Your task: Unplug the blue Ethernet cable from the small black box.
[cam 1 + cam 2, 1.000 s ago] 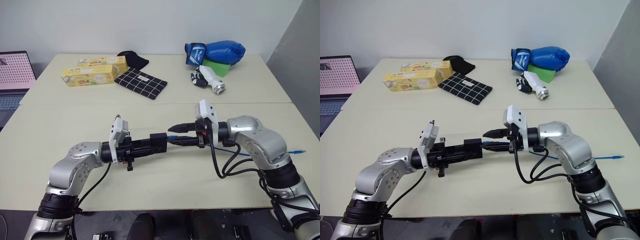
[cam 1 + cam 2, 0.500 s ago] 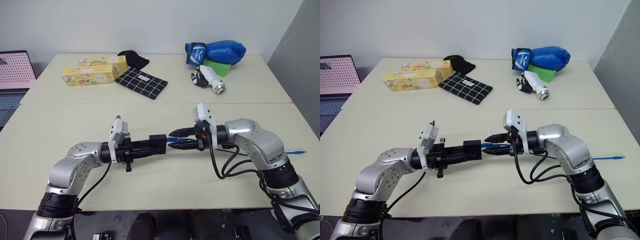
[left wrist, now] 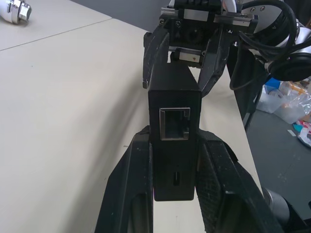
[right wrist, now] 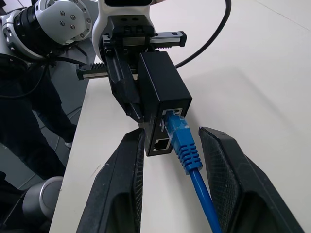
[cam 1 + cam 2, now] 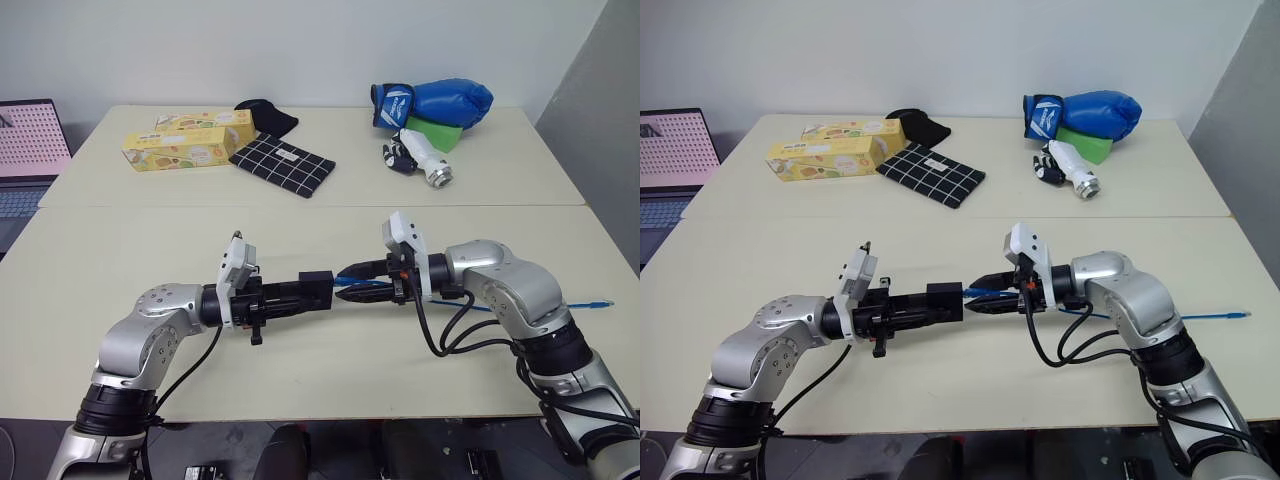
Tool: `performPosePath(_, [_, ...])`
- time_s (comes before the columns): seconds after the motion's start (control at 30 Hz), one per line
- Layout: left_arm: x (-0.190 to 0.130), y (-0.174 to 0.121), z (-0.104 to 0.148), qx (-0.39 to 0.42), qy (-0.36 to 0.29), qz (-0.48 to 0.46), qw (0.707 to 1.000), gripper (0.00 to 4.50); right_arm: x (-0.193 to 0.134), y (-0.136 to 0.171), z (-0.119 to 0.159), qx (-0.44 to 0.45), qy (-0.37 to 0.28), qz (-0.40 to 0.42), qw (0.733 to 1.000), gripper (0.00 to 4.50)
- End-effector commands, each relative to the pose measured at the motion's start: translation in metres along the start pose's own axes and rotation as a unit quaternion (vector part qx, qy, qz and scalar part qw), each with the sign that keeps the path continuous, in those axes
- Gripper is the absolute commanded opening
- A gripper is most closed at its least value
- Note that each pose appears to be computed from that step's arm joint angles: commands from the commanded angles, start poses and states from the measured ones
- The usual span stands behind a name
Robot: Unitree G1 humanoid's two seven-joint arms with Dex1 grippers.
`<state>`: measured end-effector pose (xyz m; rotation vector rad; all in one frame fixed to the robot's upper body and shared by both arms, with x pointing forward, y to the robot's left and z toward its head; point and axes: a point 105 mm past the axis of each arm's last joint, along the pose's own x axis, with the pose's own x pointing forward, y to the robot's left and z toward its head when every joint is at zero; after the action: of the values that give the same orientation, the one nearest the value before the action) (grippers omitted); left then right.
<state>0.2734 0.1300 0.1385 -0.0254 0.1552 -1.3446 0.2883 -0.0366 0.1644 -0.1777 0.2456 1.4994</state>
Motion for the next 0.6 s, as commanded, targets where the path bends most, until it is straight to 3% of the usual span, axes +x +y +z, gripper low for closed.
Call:
performPosePath(0.03, [0.0000,-0.0044,0.0043,0.025,0.004,-0.010,1.000,0.79,-0.0014,0.0040,0.0116,-0.009,-0.010,0.017,1.000,1.85])
performPosePath(0.6, [0.0022,-0.0086,-0.0005,0.028,0.012,-0.019,0.999,0.79,0.0009,0.0038,0.0093,0.007,-0.008,0.020,1.000,1.85])
